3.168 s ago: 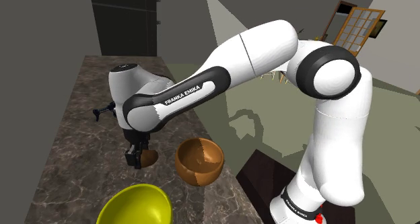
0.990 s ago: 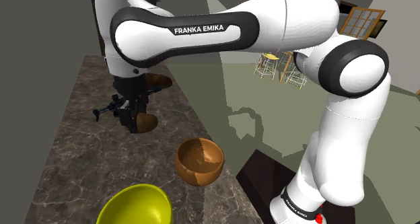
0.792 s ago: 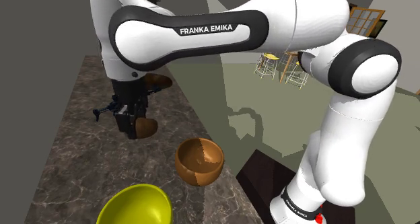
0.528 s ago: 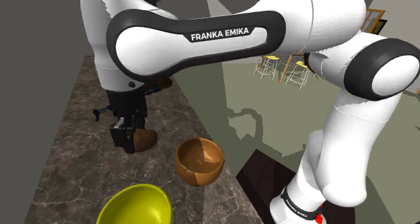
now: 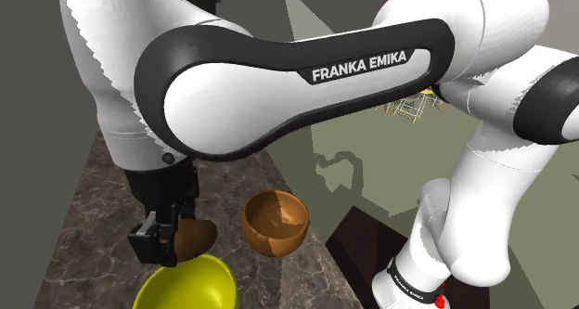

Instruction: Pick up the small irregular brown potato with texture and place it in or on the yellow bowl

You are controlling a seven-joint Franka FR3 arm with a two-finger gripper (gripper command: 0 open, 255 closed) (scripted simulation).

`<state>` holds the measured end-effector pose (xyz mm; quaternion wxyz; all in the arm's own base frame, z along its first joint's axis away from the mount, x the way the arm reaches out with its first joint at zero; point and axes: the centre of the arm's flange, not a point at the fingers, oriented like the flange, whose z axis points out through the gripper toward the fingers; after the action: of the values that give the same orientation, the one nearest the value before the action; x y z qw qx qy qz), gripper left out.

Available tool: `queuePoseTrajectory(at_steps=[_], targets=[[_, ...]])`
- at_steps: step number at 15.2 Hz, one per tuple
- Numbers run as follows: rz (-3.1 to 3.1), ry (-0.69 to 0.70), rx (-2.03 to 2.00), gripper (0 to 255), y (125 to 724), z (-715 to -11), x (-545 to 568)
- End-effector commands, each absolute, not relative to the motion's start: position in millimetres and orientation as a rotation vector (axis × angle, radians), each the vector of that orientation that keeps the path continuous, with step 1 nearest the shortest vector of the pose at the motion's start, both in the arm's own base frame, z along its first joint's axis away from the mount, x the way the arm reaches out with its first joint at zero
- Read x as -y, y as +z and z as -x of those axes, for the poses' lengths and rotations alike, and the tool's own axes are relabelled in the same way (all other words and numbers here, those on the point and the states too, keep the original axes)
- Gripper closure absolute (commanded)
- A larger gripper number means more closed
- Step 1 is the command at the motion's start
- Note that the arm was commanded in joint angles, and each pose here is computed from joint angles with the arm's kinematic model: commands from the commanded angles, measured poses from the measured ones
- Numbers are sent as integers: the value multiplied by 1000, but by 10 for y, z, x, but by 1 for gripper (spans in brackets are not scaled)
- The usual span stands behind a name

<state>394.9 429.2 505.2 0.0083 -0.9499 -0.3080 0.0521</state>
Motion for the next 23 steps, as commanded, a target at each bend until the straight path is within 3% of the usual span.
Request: queuePoseTrajectory(at_steps=[1,15,23], targets=[[2970,163,960,255,5032,-3728,-4461],[2970,163,960,255,4316,-3642,-4530],[2970,163,960,255,4316,-3642,-4530]])
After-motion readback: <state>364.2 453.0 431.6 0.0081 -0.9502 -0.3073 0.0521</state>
